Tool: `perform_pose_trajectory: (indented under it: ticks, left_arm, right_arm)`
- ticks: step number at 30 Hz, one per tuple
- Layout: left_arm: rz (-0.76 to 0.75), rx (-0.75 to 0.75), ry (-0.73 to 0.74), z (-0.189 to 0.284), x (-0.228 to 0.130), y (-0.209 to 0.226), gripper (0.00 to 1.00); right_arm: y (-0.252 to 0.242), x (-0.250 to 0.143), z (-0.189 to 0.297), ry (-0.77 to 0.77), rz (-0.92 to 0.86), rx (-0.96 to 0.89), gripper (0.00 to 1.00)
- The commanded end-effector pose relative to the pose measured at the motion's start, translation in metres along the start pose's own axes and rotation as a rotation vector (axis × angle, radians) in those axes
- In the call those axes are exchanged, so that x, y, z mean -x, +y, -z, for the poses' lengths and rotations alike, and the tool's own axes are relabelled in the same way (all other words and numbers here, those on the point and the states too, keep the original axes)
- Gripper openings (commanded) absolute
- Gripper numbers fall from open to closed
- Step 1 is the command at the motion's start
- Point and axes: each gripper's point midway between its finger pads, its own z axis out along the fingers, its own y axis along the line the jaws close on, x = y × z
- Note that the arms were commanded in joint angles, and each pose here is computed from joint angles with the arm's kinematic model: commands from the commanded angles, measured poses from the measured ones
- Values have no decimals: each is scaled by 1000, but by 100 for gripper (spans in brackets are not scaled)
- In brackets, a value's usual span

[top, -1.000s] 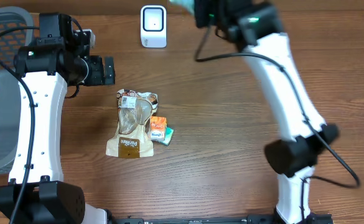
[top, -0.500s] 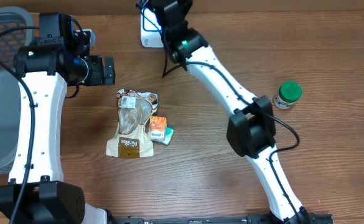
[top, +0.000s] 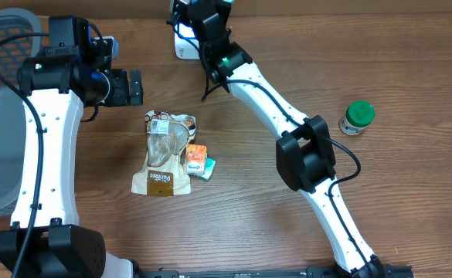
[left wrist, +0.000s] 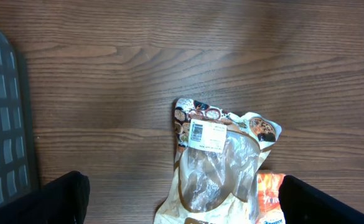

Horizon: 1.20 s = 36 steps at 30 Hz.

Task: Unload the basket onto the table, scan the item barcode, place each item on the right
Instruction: 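Hold the wipes pack under the white scanner with the right gripper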

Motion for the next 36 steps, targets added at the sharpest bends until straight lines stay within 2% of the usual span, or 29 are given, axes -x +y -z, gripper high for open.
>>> perform_pose_trajectory:
  ticks: [1, 12, 23, 34, 36]
  left_arm:
    - [-17, -6, -15, 2, 6, 0, 100]
    - [-17, -6, -15, 2, 6, 0, 99]
    - [-17, -6, -16, 2, 6, 0, 99]
    - [-17, -6, -15, 2, 6, 0, 99]
    - [-17, -6, -15, 2, 6, 0, 100]
  right_arm:
    - [-9, 12, 4, -37, 48, -16, 4]
    - [-11, 4, 2, -1, 58, -51, 4]
    - [13, 5, 0, -15, 159, -22, 4]
    - [-3, 21, 11, -30, 110, -96, 4]
    - [-12, 23, 15, -26, 47, -110, 4]
